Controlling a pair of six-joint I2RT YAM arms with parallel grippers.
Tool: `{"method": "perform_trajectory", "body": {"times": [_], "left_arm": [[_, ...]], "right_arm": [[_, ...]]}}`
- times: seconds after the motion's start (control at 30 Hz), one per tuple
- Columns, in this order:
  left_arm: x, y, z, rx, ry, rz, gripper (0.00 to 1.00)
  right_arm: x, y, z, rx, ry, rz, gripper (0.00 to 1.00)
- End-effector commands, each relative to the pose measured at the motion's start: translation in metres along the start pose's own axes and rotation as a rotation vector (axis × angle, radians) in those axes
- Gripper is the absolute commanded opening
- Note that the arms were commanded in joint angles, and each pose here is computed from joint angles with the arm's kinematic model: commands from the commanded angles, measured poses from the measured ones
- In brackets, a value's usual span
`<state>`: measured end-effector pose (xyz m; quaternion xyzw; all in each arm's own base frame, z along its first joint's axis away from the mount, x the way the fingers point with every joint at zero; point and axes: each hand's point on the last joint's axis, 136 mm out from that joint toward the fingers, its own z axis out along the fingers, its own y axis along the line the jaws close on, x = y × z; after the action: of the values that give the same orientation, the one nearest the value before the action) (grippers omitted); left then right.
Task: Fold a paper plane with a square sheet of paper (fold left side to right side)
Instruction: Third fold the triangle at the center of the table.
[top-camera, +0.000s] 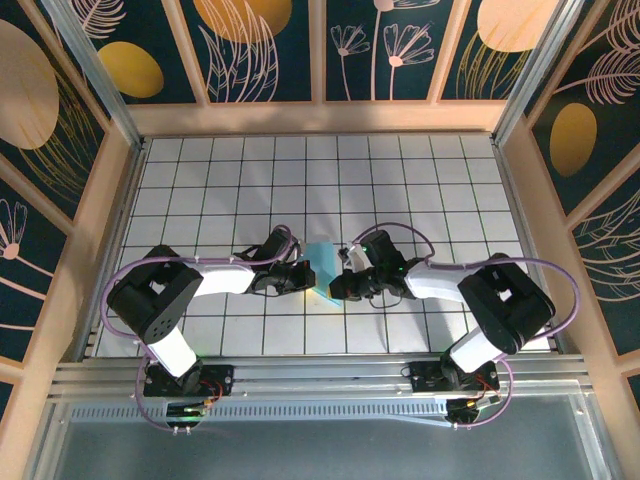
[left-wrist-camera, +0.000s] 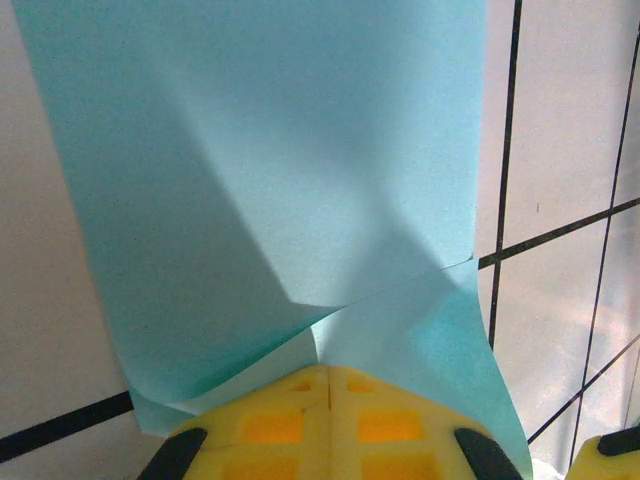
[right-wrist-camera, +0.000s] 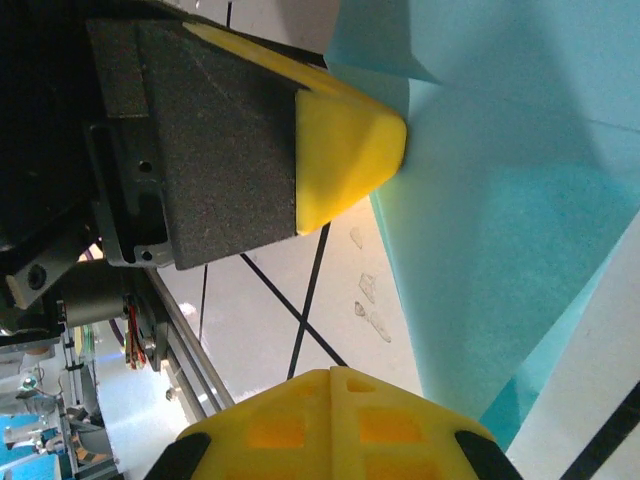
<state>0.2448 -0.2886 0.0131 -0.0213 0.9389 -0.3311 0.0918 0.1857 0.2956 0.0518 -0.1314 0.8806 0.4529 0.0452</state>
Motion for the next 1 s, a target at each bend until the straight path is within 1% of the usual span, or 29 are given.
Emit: {"method": "perform_trajectory", "body": {"times": [0.0,0.27,0.97], "left_arm": [[0.008,0.016,0.002,-0.07,0.024,-0.01,0.0],[0.008,0.016,0.002,-0.069,0.023,-0.009,0.0],[0.009,0.018,0.002,-0.077,0.026,-0.01,0.0]], "right_arm": [[-0.002,-0.006,0.003,0.021,0.005,-0.006,0.0],[0.009,-0.017,0.009,0.05,0.03,0.012,0.0],[0.025,-0.021,0.015,0.045,0.064,0.032,0.0]]}}
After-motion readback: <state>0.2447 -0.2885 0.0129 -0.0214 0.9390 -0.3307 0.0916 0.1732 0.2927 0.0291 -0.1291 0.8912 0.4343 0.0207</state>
